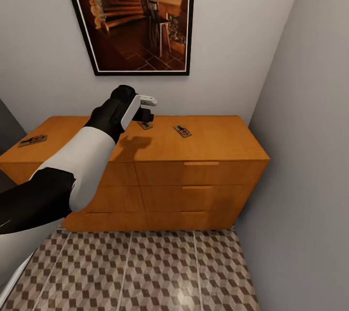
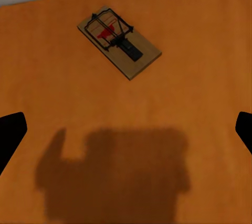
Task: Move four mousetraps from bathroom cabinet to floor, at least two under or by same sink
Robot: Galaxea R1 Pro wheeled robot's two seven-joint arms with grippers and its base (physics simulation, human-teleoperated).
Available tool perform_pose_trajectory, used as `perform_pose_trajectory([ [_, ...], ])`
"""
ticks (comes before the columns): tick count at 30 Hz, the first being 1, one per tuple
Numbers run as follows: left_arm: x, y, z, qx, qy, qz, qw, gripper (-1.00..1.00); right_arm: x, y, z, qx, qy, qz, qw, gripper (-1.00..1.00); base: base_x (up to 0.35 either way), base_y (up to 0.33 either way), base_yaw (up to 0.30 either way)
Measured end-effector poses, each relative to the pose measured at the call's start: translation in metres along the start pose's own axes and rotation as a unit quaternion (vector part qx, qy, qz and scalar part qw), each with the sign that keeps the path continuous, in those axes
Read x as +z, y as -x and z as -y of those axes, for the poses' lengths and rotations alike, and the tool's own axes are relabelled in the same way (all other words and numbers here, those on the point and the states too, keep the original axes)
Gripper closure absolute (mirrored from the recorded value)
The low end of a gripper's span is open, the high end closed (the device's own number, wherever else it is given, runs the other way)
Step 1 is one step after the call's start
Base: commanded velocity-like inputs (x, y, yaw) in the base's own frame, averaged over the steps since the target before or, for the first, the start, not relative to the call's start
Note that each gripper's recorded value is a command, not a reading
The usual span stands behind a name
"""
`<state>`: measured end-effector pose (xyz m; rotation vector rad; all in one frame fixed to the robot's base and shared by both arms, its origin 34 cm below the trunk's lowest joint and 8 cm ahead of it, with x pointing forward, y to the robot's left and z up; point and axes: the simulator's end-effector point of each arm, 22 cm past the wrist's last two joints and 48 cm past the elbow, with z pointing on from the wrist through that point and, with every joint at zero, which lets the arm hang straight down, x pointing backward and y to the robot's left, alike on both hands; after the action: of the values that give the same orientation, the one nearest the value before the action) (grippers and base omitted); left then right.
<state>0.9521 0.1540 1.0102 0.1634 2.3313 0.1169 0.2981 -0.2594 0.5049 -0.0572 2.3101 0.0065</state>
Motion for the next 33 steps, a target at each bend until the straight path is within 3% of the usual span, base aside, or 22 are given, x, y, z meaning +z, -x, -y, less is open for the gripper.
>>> perform_pose_trajectory([
  [20, 0.0003, -0.0004, 0.0001, 0.0, 0.0, -0.001, 1.0, -1.0, 0.0004, 0.0005, -0.0027, 0.003, -0.001, 0.001, 1.0, 1.0, 0.0, 0.0, 0.01],
  [33, 0.0036, -0.0029, 0.0004, 0.0, 0.0, -0.003, 1.0, -1.0, -0.0001, -0.0008, -0.0018, 0.004, -0.003, -0.001, 1.0, 1.0, 0.0, 0.0, 0.247],
])
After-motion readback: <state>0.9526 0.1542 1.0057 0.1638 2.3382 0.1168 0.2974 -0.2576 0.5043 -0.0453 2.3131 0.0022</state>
